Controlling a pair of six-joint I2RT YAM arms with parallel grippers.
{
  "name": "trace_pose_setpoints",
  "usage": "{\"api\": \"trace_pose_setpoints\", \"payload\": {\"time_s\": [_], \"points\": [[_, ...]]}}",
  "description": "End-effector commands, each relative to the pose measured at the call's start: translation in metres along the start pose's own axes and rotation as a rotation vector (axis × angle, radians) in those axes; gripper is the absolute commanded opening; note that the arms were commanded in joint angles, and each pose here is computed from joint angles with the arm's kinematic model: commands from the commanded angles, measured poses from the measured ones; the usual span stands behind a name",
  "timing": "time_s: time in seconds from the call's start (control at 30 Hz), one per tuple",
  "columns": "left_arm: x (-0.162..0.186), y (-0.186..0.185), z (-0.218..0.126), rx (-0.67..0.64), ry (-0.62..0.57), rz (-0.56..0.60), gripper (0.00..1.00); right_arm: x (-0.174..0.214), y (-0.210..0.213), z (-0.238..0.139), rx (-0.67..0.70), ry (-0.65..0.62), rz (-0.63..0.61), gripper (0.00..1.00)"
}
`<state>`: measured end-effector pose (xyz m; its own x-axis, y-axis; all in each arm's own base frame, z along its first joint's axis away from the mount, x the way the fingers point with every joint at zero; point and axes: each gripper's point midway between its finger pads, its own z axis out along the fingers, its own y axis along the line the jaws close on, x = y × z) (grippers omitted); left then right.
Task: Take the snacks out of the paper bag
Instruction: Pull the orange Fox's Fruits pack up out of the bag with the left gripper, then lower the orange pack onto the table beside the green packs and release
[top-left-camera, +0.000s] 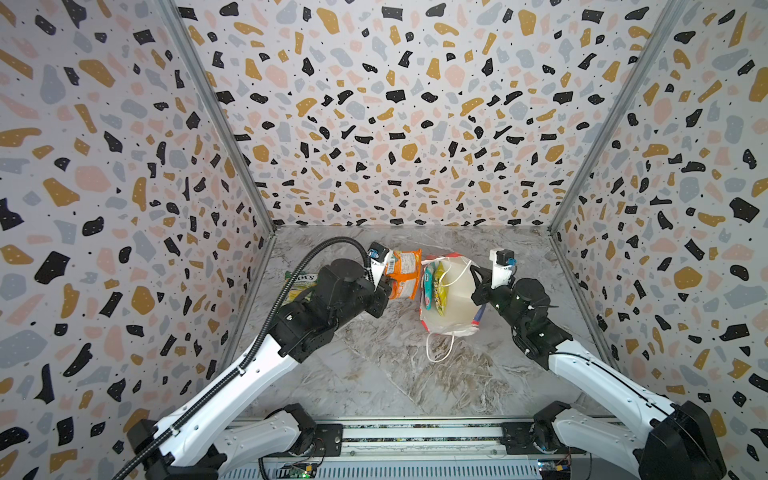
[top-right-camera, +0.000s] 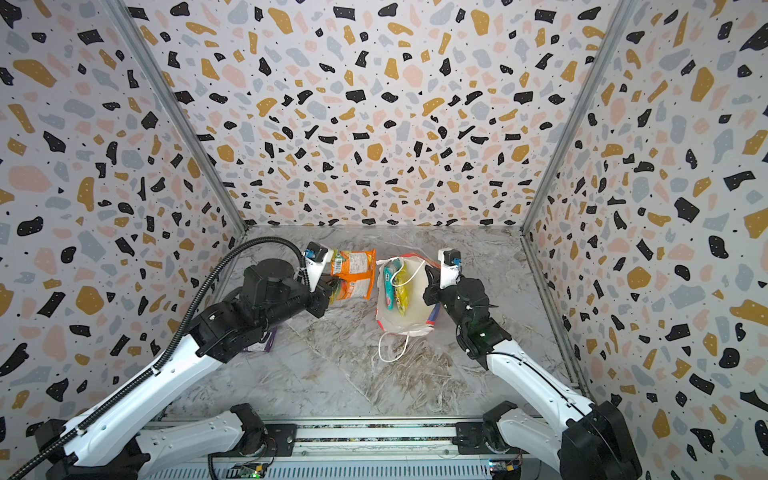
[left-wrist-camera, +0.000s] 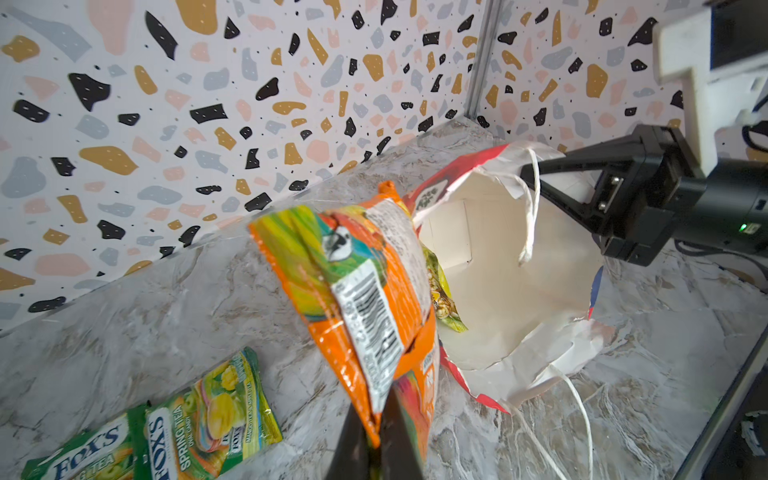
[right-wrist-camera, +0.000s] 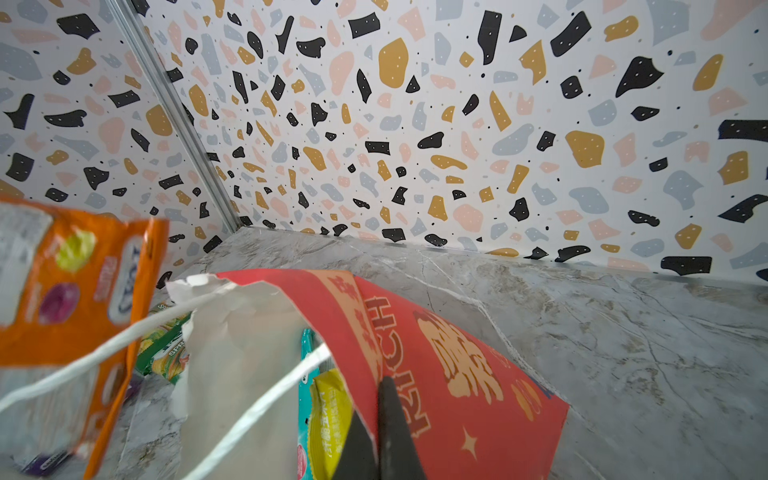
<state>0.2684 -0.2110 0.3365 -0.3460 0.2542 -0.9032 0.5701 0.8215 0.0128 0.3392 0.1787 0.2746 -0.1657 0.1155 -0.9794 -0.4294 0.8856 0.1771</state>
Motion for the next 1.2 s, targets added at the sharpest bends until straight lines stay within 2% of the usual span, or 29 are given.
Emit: {"api": "trace_pose_setpoints", "payload": {"time_s": [0.0, 0.1, 0.13, 0.3, 0.43, 0.53, 0.63, 0.77, 0.87, 1.0, 1.17], "points": [[0.002, 0.017, -0.014, -0.031, 0.041, -0.012, 0.00, -0.014, -0.006, -0.004, 0.031, -0.038, -0.002, 0.00], [0.039, 0.041, -0.004, -0.121, 0.189, -0.058, 0.00, -0.012, -0.005, -0.004, 0.024, -0.040, 0.002, 0.00], [0.054, 0.041, 0.004, -0.101, 0.242, -0.054, 0.00, -0.011, -0.005, -0.003, 0.022, -0.037, 0.002, 0.00], [0.085, 0.047, 0.039, -0.125, 0.325, -0.066, 0.00, -0.007, -0.006, -0.001, 0.024, -0.028, 0.004, 0.00], [0.091, 0.039, 0.070, -0.069, 0.329, -0.036, 0.00, -0.004, -0.008, -0.001, 0.032, -0.019, -0.002, 0.00], [0.085, 0.019, 0.091, 0.063, 0.267, -0.029, 0.00, -0.005, -0.011, -0.003, 0.044, -0.026, -0.005, 0.00], [0.085, 0.016, 0.108, 0.103, 0.229, -0.031, 0.00, -0.006, -0.012, -0.006, 0.046, -0.032, -0.009, 0.00], [0.097, 0.032, 0.133, 0.058, 0.272, -0.019, 0.00, -0.005, -0.012, -0.008, 0.044, -0.032, -0.006, 0.00], [0.098, 0.039, 0.149, 0.071, 0.265, -0.028, 0.00, -0.003, -0.012, -0.008, 0.042, -0.030, -0.004, 0.00], [0.102, 0.058, 0.170, 0.073, 0.259, -0.088, 0.00, -0.002, -0.011, -0.007, 0.037, -0.027, -0.002, 0.00], [0.122, 0.070, 0.193, 0.066, 0.326, -0.124, 0.00, -0.002, -0.011, -0.008, 0.034, -0.030, 0.000, 0.00]]}}
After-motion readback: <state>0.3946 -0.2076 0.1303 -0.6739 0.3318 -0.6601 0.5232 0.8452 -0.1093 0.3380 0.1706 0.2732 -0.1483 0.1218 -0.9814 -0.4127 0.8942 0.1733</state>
